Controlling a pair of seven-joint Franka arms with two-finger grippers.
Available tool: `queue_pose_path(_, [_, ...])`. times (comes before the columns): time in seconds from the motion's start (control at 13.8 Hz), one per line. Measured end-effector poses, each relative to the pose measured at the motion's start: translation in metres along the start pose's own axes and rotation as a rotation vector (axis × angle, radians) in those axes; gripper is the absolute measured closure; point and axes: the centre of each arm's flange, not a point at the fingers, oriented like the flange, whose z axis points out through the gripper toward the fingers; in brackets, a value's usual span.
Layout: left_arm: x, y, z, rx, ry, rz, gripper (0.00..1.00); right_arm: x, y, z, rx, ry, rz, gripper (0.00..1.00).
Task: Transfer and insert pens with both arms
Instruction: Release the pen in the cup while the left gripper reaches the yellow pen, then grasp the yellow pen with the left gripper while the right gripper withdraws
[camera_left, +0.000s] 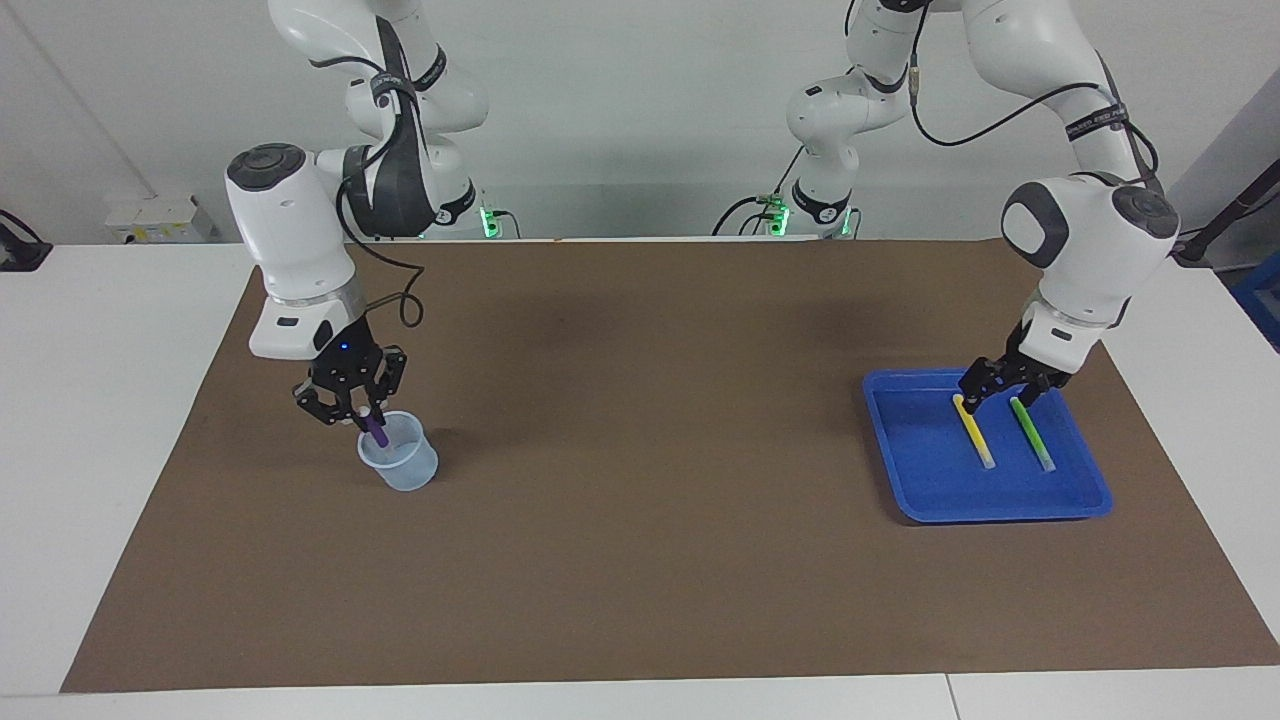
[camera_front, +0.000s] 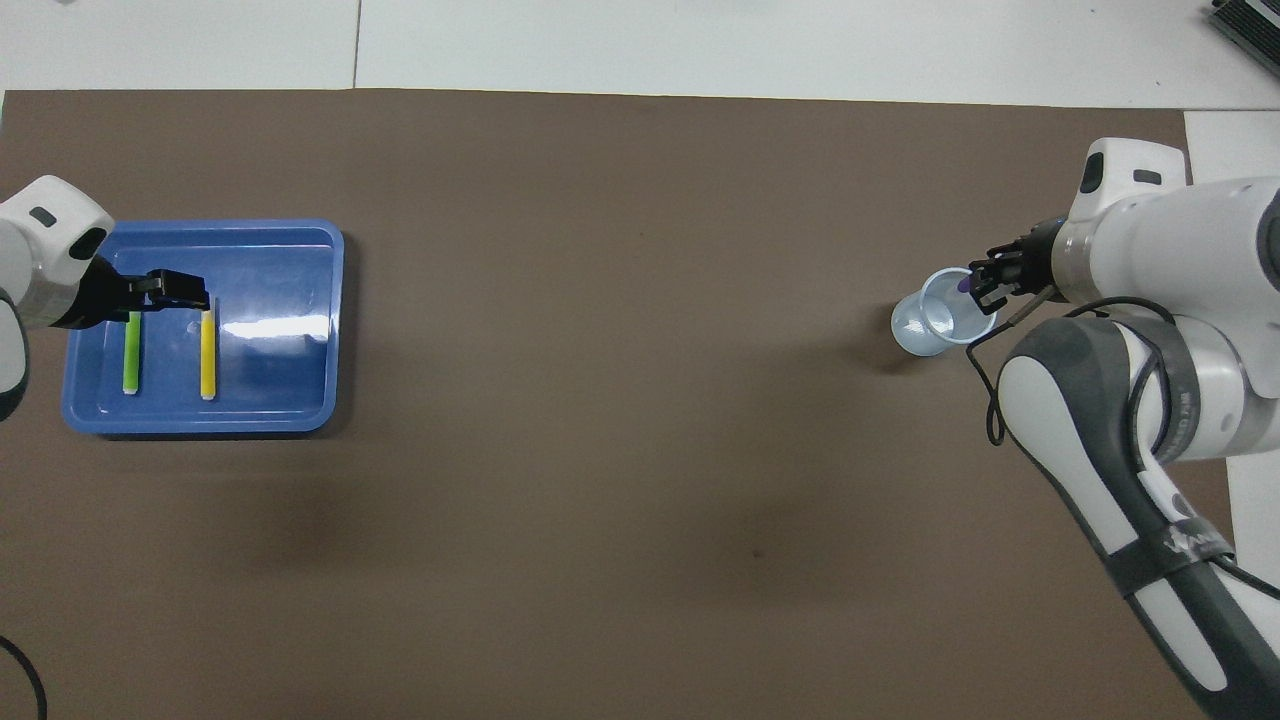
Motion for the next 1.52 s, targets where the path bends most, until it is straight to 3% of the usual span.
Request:
queue_pose_path(0.22, [0.026,-0.023,0.016,-0.02,-0.036,-0.022,0.04,0.004,-0.001,0.008,-0.006,0.011,0.0,0.76])
queue_pose_path(0.36, [0.03,-0.011,0.025,-0.029,-0.051,-0.006,0.06,0.005,-0.002,0.01,-0.008,0.016,0.013,0.57])
queue_pose_path(0.44, [0.03,0.003,0.032,-0.033,-0.061,0.004,0.12,0.005,-0.002,0.011,-0.008,0.016,0.016,0.42])
queue_pose_path(0.65, [0.029,0.012,0.057,-0.038,-0.085,-0.009,0.11,0.005,-0.002,0.011,-0.008,0.016,0.018,0.04])
queue_pose_path(0.73, [0.027,0.006,0.065,-0.038,-0.096,-0.018,0.11,0.005,-0.002,0.011,-0.008,0.016,0.018,0.0])
queue_pose_path(1.16, [0.022,-0.004,0.076,-0.037,-0.114,-0.032,0.1,0.007,0.0,0.002,-0.013,0.025,0.025,0.0])
queue_pose_path(1.52, [0.015,-0.003,0.089,-0.036,-0.105,-0.032,0.07,0.009,-0.018,-0.037,0.049,-0.014,0.123,0.0])
